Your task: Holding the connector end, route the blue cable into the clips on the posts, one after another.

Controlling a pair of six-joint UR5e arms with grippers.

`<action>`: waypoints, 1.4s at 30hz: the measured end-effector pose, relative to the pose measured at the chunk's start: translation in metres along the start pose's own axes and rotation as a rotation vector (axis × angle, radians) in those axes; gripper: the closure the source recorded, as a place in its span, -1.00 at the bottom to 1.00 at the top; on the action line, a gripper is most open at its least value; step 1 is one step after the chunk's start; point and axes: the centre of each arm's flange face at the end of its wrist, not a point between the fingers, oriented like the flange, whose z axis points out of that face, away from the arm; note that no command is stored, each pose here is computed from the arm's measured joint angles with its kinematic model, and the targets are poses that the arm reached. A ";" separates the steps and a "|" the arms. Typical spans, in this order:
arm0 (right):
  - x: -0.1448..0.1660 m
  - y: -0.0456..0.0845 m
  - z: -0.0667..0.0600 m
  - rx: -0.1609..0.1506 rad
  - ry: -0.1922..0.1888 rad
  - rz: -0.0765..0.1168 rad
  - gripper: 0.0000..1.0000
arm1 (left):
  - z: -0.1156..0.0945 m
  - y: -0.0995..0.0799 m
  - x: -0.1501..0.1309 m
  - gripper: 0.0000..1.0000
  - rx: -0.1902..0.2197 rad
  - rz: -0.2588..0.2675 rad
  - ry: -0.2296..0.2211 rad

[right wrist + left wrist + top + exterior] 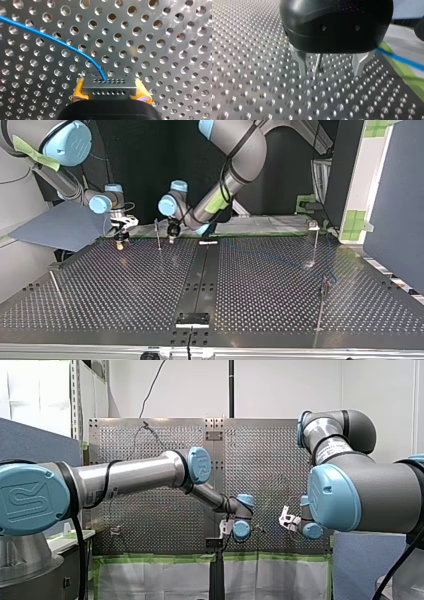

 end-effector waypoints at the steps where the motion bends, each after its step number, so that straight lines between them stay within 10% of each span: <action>1: 0.000 0.000 0.000 0.000 -0.001 0.000 1.00 | -0.002 -0.002 0.000 -0.80 0.004 0.003 0.005; 9: -0.002 0.000 -0.001 -0.002 -0.009 0.002 1.00 | -0.018 -0.009 0.006 -0.80 0.037 0.015 0.026; 27: -0.009 -0.003 -0.004 -0.005 -0.033 0.007 1.00 | -0.038 -0.014 -0.059 -0.80 0.064 -0.032 -0.101; 42: -0.013 -0.005 -0.005 -0.002 -0.042 0.007 1.00 | -0.056 0.021 0.001 -0.80 -0.061 0.074 -0.018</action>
